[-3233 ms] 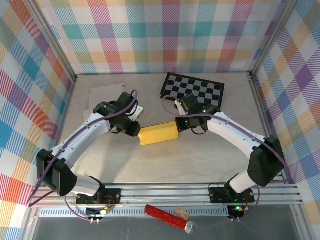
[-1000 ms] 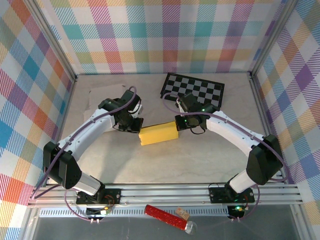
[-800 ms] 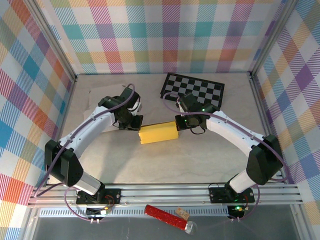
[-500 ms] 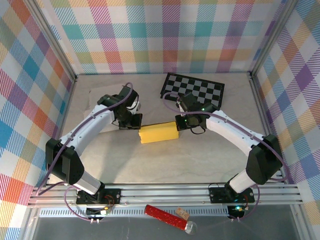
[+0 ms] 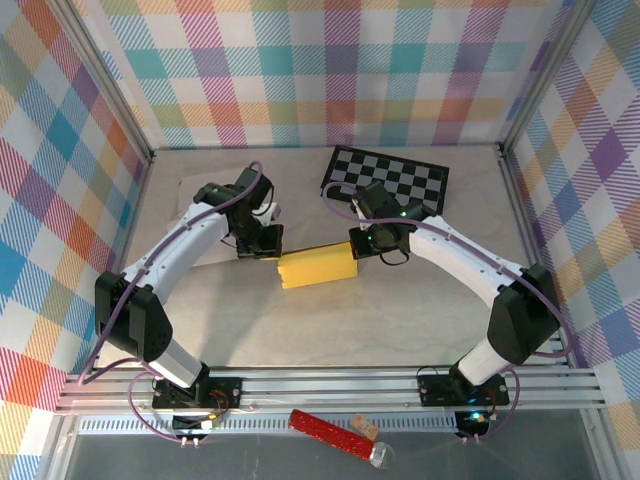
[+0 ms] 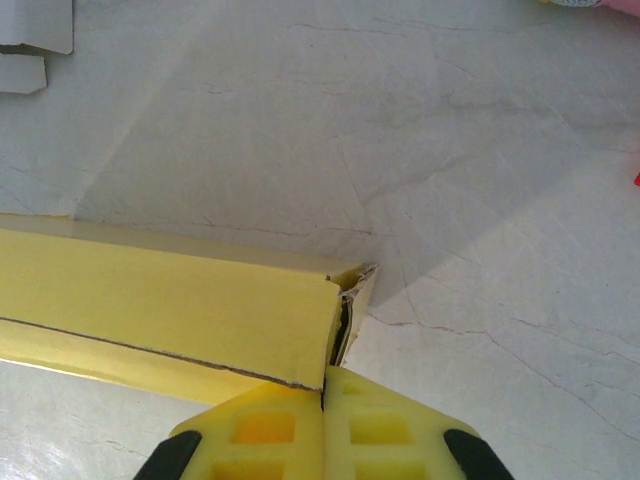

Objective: Fold the paper box

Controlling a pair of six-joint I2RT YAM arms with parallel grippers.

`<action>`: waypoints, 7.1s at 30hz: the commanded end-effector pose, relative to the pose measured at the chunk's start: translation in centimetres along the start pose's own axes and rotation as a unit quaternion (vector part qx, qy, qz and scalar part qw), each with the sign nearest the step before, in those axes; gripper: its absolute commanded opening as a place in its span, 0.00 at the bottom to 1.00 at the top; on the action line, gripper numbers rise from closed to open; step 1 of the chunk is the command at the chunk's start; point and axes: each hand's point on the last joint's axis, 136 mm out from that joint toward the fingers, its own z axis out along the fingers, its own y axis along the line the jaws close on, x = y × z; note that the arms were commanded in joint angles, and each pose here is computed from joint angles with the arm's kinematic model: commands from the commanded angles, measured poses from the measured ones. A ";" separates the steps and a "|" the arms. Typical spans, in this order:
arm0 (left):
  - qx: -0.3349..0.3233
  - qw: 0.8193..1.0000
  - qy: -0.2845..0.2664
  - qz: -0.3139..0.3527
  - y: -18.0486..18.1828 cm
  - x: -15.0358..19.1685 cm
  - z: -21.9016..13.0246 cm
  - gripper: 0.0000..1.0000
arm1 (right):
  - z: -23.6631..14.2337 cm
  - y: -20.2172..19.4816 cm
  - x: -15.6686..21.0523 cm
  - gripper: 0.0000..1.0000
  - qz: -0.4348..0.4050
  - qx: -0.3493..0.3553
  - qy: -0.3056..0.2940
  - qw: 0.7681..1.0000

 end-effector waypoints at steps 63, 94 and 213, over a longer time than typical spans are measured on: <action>0.055 0.998 0.015 -0.012 1.8 1.0 0.3 0.00 | 1.2 1.1 1.6 0.00 -0.010 -0.024 0.041 0.999; 0.015 0.999 0.039 -0.001 3.1 2.5 1.5 0.00 | 0.4 0.8 1.6 0.05 -0.025 -0.013 0.023 0.999; 0.075 0.989 -0.014 -0.126 4.1 2.6 3.0 0.15 | 2.7 -1.5 11.1 0.38 0.600 -0.026 0.149 0.786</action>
